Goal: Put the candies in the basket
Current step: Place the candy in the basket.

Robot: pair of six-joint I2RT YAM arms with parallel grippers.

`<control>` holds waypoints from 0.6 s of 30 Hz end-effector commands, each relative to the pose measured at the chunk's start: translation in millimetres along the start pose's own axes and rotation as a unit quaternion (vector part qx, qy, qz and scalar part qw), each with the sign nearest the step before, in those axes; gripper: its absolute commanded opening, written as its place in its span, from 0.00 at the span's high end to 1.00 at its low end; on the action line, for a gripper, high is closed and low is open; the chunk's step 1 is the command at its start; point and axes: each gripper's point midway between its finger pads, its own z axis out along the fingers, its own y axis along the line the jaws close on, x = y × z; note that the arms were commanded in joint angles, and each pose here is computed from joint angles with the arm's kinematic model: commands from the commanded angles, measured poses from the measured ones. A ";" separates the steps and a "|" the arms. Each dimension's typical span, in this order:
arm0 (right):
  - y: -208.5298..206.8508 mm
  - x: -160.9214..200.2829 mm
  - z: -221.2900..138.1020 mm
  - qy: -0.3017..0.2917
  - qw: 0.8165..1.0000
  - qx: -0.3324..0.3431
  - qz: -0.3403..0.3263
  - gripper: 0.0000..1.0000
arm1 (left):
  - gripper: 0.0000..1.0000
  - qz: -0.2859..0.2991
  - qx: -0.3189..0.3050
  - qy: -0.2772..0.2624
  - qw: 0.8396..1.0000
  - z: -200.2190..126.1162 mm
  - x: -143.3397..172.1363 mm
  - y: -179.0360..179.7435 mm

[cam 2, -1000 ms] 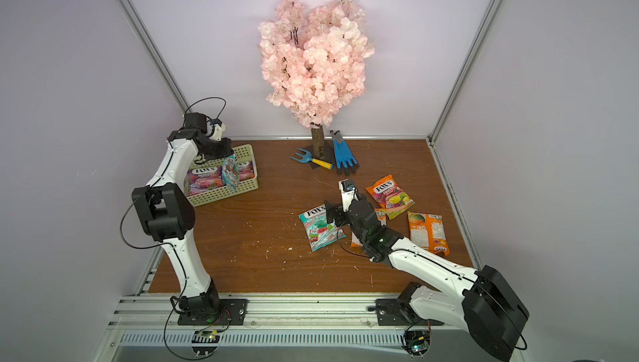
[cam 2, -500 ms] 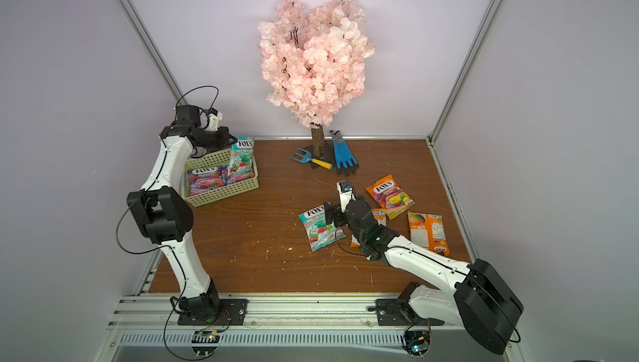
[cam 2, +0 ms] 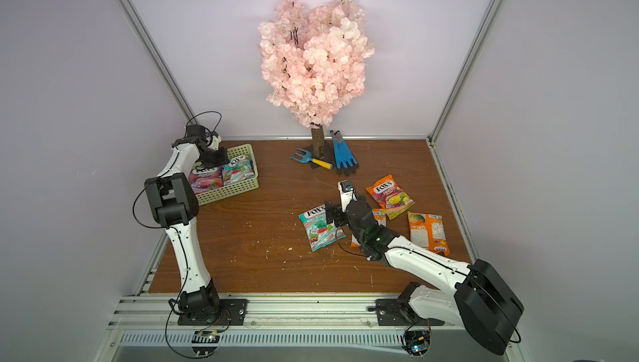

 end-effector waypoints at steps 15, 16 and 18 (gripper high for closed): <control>-10.3 14.3 24.3 0.042 0.998 0.040 -0.004 0.01 | 0.50 -0.042 -0.119 -0.108 0.986 -120.7 -36.4 -11.6; -10.6 16.1 27.1 0.049 0.998 0.034 0.001 0.02 | 0.50 -0.035 -0.103 -0.105 0.989 -121.7 -29.9 -25.5; -9.8 19.0 32.4 0.066 0.998 0.016 0.012 0.05 | 0.52 -0.013 -0.061 -0.090 0.994 -119.4 -10.4 -60.1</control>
